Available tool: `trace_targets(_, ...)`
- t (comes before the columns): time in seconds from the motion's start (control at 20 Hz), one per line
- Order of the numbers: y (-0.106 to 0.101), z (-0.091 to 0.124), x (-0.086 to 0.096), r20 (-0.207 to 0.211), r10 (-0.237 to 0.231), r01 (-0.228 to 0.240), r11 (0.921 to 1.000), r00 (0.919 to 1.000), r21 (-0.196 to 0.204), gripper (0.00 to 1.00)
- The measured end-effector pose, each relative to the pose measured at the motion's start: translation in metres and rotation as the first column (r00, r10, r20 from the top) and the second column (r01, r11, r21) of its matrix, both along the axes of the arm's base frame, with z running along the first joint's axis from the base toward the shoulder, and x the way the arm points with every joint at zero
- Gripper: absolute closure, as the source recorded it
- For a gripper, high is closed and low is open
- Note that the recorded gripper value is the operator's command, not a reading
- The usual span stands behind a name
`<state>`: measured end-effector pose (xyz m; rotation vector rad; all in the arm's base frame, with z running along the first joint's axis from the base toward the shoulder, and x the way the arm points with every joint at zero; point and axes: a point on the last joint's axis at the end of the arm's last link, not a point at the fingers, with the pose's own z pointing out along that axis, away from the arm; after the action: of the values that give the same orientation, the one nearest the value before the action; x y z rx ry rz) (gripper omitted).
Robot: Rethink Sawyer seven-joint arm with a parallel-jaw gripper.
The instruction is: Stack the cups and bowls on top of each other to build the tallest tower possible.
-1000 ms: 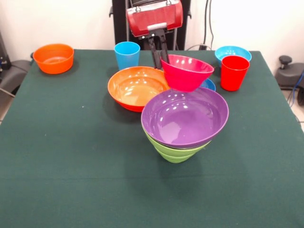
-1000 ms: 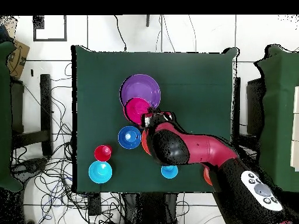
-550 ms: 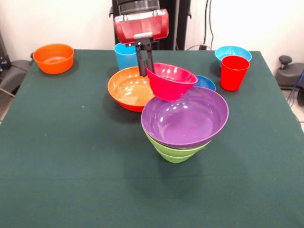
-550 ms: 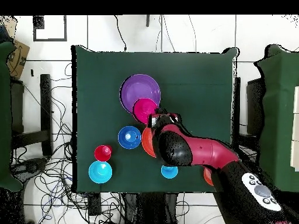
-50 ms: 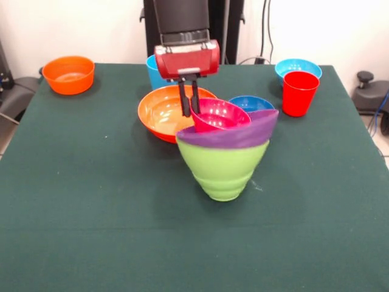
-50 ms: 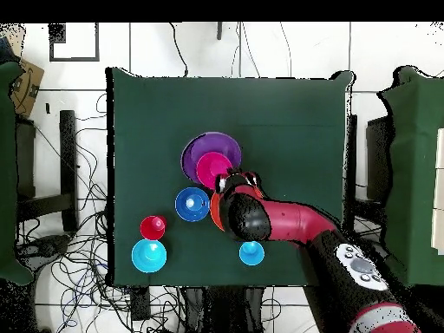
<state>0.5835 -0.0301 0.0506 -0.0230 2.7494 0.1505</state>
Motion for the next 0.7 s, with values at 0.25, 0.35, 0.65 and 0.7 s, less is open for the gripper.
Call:
trace_targets(0.25,0.017,-0.011,-0.007,-0.026,0.032,-0.032,0.9992,0.9992,-0.022,1.00)
trace_targets(0.35,0.018,-0.012,-0.008,-0.027,0.033,-0.034,0.9991,0.9991,-0.024,1.00)
trace_targets(0.65,0.008,-0.013,-0.011,-0.034,0.018,-0.019,0.9992,0.9993,-0.034,1.00)
trace_targets(0.7,0.007,-0.013,-0.011,-0.034,0.015,-0.016,0.9992,0.9993,-0.035,1.00)
